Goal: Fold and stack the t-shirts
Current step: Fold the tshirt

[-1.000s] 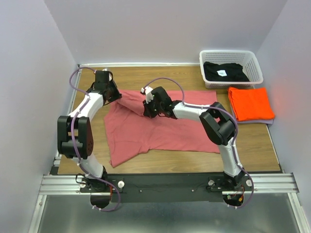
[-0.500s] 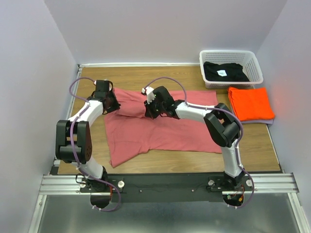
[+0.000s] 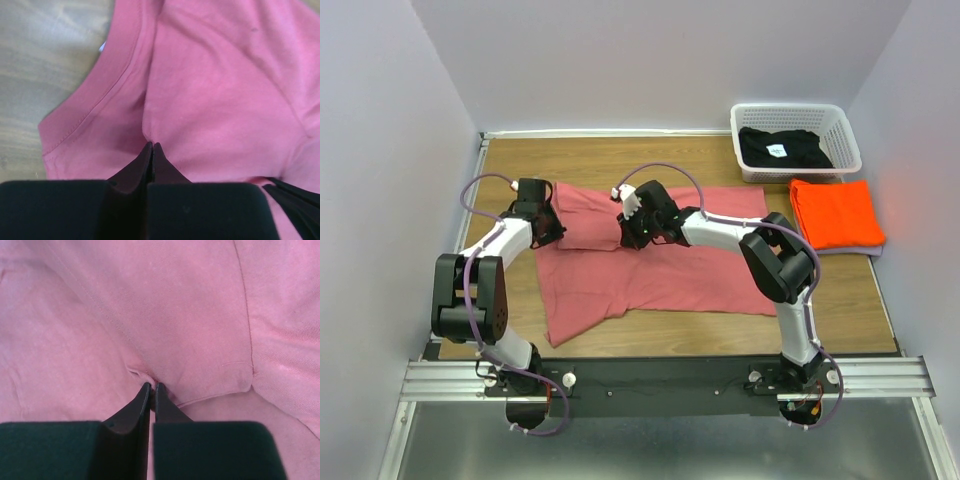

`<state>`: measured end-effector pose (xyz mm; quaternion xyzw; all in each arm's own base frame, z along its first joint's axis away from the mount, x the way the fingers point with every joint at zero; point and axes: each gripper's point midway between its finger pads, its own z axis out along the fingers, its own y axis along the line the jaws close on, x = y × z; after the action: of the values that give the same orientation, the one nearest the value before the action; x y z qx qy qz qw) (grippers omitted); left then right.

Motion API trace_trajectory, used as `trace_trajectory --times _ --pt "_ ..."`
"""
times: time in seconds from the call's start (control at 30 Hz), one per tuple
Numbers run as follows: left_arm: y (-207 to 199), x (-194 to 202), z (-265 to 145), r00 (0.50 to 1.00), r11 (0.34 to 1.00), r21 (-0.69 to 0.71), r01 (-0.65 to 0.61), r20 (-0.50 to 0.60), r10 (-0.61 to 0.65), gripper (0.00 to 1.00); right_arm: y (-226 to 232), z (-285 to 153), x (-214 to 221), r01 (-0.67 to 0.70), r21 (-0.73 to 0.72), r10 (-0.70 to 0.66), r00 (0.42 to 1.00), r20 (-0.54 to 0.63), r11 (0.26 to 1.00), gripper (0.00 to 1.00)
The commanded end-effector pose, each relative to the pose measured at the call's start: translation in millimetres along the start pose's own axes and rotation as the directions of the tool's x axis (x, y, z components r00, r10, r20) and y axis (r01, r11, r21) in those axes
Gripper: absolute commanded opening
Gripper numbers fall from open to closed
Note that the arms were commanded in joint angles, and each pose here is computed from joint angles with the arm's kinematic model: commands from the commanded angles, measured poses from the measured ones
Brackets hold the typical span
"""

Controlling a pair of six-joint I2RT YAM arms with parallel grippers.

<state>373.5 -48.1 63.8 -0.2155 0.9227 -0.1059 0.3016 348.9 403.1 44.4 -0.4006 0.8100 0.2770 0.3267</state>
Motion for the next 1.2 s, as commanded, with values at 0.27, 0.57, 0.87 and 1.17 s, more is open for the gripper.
trace_trajectory --times 0.27,0.57,0.87,1.17 --pt "7 -9 -28 0.986 0.995 0.002 0.104 0.131 -0.103 0.36 -19 -28 -5 -0.037 0.079 0.037 0.999 -0.002 0.996 0.47" --pt "-16 -72 -23 0.960 0.996 0.027 0.080 0.269 -0.085 0.56 -130 -119 2 -0.378 0.357 0.338 0.925 0.173 0.854 0.57" --pt "-28 -102 44 0.974 0.999 -0.022 0.032 0.226 -0.026 0.33 -236 -185 69 -0.734 0.476 0.626 0.671 0.397 0.485 0.55" --pt "6 -73 91 0.993 0.989 -0.133 0.062 0.105 -0.048 0.22 -272 -184 119 -0.831 0.468 0.718 0.521 0.462 0.302 0.52"
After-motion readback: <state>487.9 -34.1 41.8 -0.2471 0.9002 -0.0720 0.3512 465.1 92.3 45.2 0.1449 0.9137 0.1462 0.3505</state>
